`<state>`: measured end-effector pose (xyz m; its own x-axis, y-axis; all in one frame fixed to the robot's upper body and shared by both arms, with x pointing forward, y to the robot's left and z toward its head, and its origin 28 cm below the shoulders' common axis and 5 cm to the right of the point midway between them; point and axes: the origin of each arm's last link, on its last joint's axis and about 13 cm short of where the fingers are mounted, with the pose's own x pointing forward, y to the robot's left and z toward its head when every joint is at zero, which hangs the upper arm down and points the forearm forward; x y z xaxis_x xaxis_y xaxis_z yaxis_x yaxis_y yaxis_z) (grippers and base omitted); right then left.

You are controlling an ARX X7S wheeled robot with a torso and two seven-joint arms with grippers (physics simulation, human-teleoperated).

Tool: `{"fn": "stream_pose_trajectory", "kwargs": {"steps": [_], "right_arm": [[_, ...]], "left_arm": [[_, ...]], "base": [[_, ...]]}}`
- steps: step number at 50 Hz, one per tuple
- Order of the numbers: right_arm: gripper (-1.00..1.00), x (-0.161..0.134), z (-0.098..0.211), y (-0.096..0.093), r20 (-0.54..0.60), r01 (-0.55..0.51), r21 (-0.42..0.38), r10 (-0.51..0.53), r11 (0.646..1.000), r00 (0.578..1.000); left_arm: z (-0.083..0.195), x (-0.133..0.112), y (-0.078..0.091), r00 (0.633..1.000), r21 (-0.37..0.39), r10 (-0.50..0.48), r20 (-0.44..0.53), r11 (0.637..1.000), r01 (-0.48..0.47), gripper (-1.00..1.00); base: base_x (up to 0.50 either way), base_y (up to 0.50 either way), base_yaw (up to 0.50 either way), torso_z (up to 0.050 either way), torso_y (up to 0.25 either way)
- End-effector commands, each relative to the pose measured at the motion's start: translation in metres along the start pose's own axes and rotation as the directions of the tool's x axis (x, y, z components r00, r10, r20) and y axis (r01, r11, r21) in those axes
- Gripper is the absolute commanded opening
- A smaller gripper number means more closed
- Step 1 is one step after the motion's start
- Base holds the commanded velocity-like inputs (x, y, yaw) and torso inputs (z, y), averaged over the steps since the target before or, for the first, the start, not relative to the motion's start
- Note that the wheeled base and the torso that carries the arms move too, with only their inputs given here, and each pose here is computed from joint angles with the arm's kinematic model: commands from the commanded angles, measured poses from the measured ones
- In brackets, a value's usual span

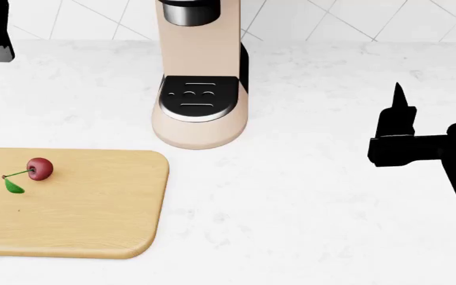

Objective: Place the cherry and the sweet potato on separate cutting boards.

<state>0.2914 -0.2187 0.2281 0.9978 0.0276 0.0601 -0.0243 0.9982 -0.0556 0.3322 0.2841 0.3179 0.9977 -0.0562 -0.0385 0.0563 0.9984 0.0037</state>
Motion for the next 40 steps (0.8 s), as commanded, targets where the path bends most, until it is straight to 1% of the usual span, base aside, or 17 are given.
{"fn": "stream_pose_trajectory", "kwargs": {"steps": [1,9,20,21,24,27,31,34,36,37,38,39,40], "right_arm": [[1.00,0.000,-0.001,0.000,0.056,-0.017,-0.026,0.019,1.000,0.998],[1.00,0.000,-0.001,0.000,0.048,-0.031,-0.040,0.033,0.999,0.998],[1.00,0.000,-0.001,0.000,0.075,-0.019,-0.038,0.022,0.999,0.997],[1.00,0.001,-0.001,0.000,0.102,-0.018,-0.030,0.021,0.999,0.995],[1.00,0.001,-0.001,0.000,0.134,-0.019,-0.047,0.025,0.999,0.991],[1.00,0.002,-0.001,0.000,0.174,-0.022,-0.052,0.031,0.998,0.984],[1.00,0.003,-0.001,0.000,0.213,-0.037,-0.067,0.050,0.997,0.976],[1.00,0.004,-0.001,-0.001,0.253,-0.046,-0.106,0.072,0.993,0.965],[1.00,0.004,-0.001,-0.001,0.261,-0.052,-0.103,0.077,0.993,0.962],[1.00,0.004,-0.001,-0.001,0.258,-0.034,-0.143,0.070,0.989,0.964],[1.00,0.004,-0.001,-0.001,0.266,-0.042,-0.114,0.071,0.993,0.961],[1.00,0.004,-0.001,-0.001,0.255,-0.035,-0.121,0.066,0.992,0.965],[1.00,0.004,-0.001,0.000,0.260,-0.033,-0.079,0.053,0.996,0.964]], "left_arm": [[0.001,0.002,0.001,1.000,0.002,0.005,-0.003,1.000,-0.005,1.00],[0.004,-0.004,0.004,1.000,-0.004,0.006,0.012,1.000,-0.006,1.00],[0.025,-0.017,0.003,0.996,-0.009,0.004,0.085,1.000,-0.003,1.00],[0.028,-0.020,0.003,0.995,-0.014,0.004,0.098,1.000,-0.003,1.00],[0.041,-0.033,0.001,0.990,-0.001,-0.002,0.138,1.000,0.002,1.00],[0.046,-0.042,0.000,0.988,0.007,-0.007,0.156,1.000,0.006,1.00],[0.043,-0.051,0.000,0.987,0.012,-0.010,0.161,1.000,0.008,1.00],[0.034,-0.058,0.003,0.989,0.011,-0.006,0.150,1.000,0.004,1.00],[0.026,-0.060,0.004,0.991,0.009,-0.005,0.136,1.000,0.003,1.00],[0.024,-0.059,0.004,0.991,0.007,-0.002,0.131,1.000,0.001,1.00],[0.023,-0.059,0.005,0.992,0.004,-0.001,0.128,1.000,0.001,1.00],[0.022,-0.059,0.005,0.992,0.004,-0.001,0.126,1.000,0.000,1.00],[0.020,-0.060,0.004,0.992,0.001,-0.004,0.127,1.000,0.003,1.00]], "base": [[0.00,0.00,0.00,0.000,0.000],[0.00,0.00,0.00,0.000,0.000],[0.00,0.00,0.00,0.000,0.000],[0.00,0.00,0.00,0.000,0.000],[0.00,0.00,0.00,0.000,0.000],[0.00,0.00,0.00,0.000,0.000],[0.00,0.00,0.00,0.000,0.000],[0.00,0.00,0.00,0.000,0.000],[0.00,0.00,0.00,0.000,0.000],[0.00,0.00,0.00,0.000,0.000],[0.00,0.00,0.00,0.000,0.000],[0.00,0.00,0.00,0.000,0.000],[0.00,0.00,0.00,0.000,0.000]]}}
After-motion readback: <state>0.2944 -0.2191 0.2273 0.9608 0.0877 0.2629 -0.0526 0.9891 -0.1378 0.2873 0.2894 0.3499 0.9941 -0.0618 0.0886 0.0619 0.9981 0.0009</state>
